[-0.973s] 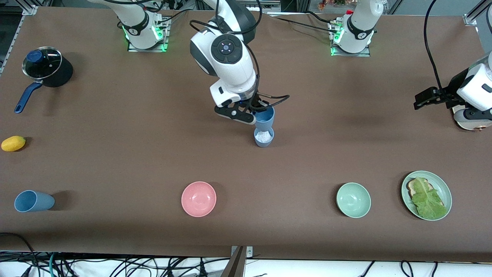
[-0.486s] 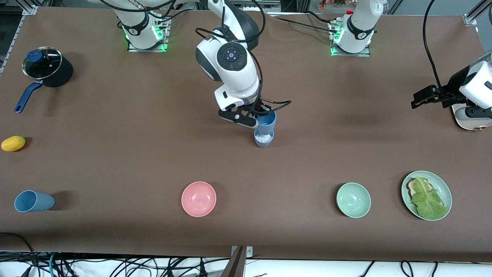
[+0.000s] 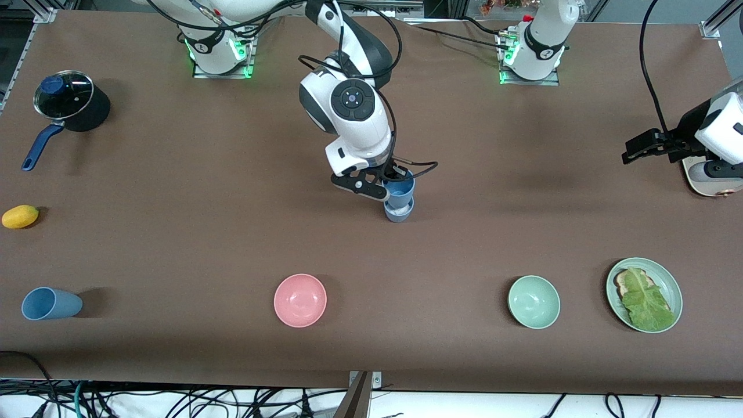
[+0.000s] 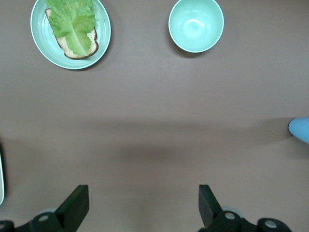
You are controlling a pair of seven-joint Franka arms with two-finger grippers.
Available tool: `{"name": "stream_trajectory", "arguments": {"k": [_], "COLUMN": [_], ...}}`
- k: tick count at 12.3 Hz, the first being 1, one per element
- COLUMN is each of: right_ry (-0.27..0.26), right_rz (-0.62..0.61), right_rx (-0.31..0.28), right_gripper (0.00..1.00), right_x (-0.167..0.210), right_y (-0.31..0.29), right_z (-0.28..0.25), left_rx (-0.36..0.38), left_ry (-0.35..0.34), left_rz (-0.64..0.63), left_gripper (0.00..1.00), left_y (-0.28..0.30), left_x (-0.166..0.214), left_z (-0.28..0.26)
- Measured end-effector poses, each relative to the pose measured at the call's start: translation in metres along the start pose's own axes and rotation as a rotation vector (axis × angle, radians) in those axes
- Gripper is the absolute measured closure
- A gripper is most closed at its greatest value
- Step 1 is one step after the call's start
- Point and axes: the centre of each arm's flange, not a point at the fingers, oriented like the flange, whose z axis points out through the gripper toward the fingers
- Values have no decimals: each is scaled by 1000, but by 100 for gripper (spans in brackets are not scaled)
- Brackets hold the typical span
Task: Stack blue cups with both arms
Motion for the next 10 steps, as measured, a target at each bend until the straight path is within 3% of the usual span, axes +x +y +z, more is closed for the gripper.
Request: {"name": "stream_trajectory", "arguments": {"k": [3,5,6,10], "right_ry": [3,9,16,48], "right_rz": [1,1,2,10], "right_rx": [5,11,13,-14], "right_gripper": [95,88,81,38], "right_x": [1,3,6,37], "right_y": [-1,-2,-1,13], "right_z": [5,1,-2,-23], "left_rx": [0,0,0,0], "left_ry": [0,0,0,-3], "left_rz": [0,1,1,2], "left_gripper": [0,0,0,0], "left_y": [0,0,0,0], "left_x": [0,0,0,0], "left_z": [1,1,1,3]}}
